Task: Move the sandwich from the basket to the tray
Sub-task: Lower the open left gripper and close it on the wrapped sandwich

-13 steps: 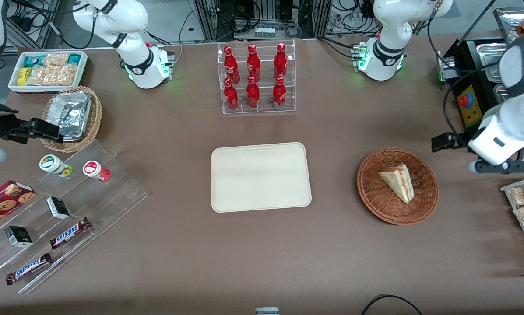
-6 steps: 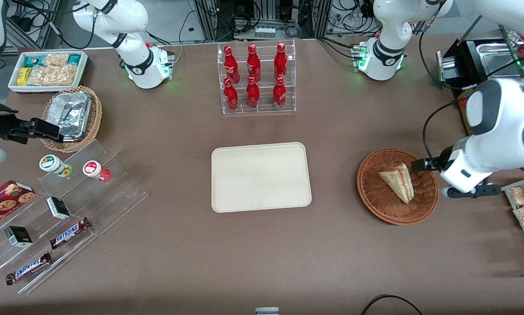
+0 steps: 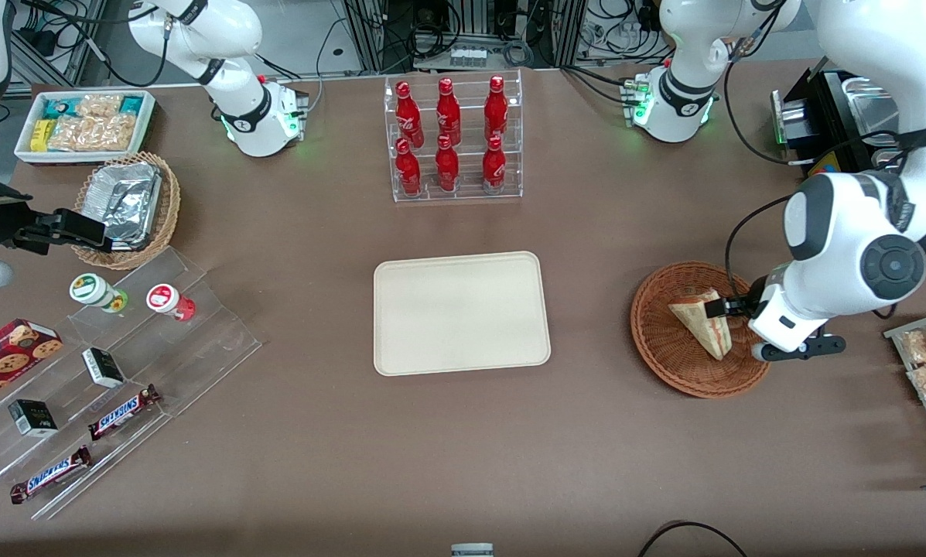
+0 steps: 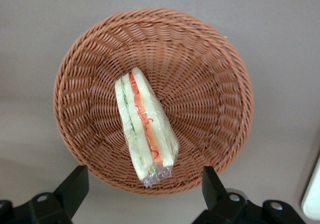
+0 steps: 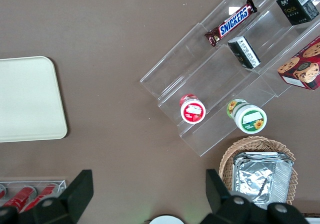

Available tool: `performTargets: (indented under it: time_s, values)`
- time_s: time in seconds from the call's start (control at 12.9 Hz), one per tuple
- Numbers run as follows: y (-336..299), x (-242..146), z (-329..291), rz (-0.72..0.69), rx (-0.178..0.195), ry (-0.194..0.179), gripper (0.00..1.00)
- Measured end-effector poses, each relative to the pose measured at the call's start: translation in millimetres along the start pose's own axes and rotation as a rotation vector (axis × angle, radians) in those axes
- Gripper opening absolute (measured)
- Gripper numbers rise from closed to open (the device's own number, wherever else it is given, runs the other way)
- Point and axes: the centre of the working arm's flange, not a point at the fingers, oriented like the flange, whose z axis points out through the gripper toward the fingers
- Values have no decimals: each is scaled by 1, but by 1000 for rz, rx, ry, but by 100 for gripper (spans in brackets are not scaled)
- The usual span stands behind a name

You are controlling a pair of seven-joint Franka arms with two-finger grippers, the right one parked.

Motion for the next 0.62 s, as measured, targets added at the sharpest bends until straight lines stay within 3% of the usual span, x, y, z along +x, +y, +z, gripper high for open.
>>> performTargets:
  time_s: [0.23, 0.62]
  values:
    - [-2, -6, 22, -155, -3, 9, 100]
    - [-6, -26, 52, -333, -34, 83, 100]
